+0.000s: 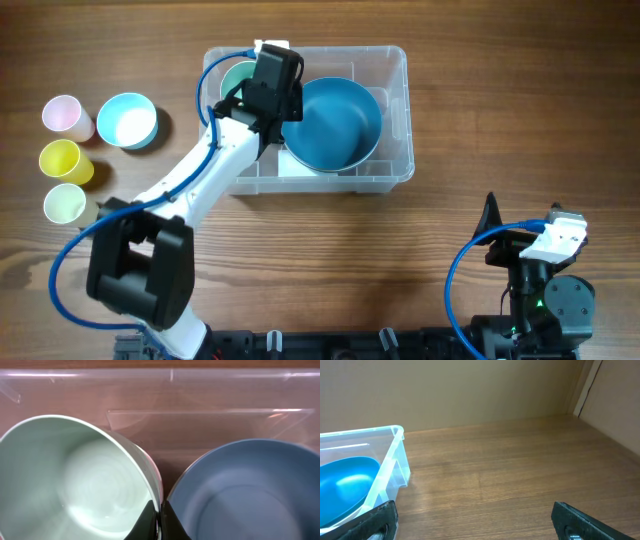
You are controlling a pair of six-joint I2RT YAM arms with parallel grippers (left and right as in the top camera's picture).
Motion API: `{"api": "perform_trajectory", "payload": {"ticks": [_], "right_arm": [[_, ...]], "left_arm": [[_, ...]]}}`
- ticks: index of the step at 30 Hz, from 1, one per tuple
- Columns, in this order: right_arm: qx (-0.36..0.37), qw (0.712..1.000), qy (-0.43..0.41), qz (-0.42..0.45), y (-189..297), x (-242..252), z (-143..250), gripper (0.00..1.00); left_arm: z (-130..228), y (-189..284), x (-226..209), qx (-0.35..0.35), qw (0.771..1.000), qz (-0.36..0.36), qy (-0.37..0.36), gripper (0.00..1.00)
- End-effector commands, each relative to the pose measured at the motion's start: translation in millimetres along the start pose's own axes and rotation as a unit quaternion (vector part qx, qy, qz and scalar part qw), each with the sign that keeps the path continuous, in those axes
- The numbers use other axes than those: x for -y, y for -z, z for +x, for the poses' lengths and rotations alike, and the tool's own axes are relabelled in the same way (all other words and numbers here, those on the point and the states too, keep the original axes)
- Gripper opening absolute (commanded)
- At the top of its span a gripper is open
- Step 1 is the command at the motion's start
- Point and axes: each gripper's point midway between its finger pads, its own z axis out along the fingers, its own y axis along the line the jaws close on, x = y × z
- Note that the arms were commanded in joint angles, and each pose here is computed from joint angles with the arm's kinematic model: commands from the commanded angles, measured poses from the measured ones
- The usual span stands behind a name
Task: Pack container
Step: 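Lift the mint green bowl and stack it onto the pink bowl, then move the left gripper to the light blue bowl and grasp its rim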
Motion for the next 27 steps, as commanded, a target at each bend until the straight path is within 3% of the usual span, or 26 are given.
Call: {"api": "perform_trajectory", "payload": {"ticks": [1, 2, 4, 10, 17, 19, 21, 27], "right_arm": [[0.007, 1.0, 0.004, 0.004, 1.9, 1.2, -4.5, 1.0], [0.007, 1.0, 0.004, 0.004, 1.8, 1.2, -4.3, 1.0], [0.007, 1.0, 0.004, 0.004, 1.8, 1.2, -4.3, 1.0], [0.007, 1.0, 0.004, 0.003, 1.8, 1.1, -4.3, 1.0], [0.007, 1.0, 0.004, 0.003, 1.8, 1.1, -4.3, 1.0], [0.007, 1.0, 0.004, 0.004, 1.8, 1.2, -4.3, 1.0], [0.007, 1.0, 0.004, 0.004, 1.8, 1.2, -4.3, 1.0], [0.007, 1.0, 0.004, 0.004, 1.8, 1.2, -4.3, 1.0]], "left_arm": [[-7.4, -1.0, -4.7, 0.011, 1.0, -0.014, -0.012, 0.27], [-8.4, -1.0, -4.5, 0.013, 1.0, -0.014, -0.012, 0.34], [-11.4, 0.0, -3.7, 0.017, 1.0, -0.012, -0.016, 0.59], [-53.9, 44.9, -8.5, 0.051, 0.998, -0.022, -0.01, 0.6], [-92.7, 120.3, -67.1, 0.089, 0.994, -0.06, 0.036, 0.64], [-94.3, 132.1, -91.3, 0.093, 0.99, -0.076, 0.069, 0.66], [-88.4, 143.4, -144.2, 0.086, 0.978, -0.112, 0.151, 0.64], [-61.3, 124.3, -201.8, 0.026, 0.969, -0.126, 0.211, 0.71]]}}
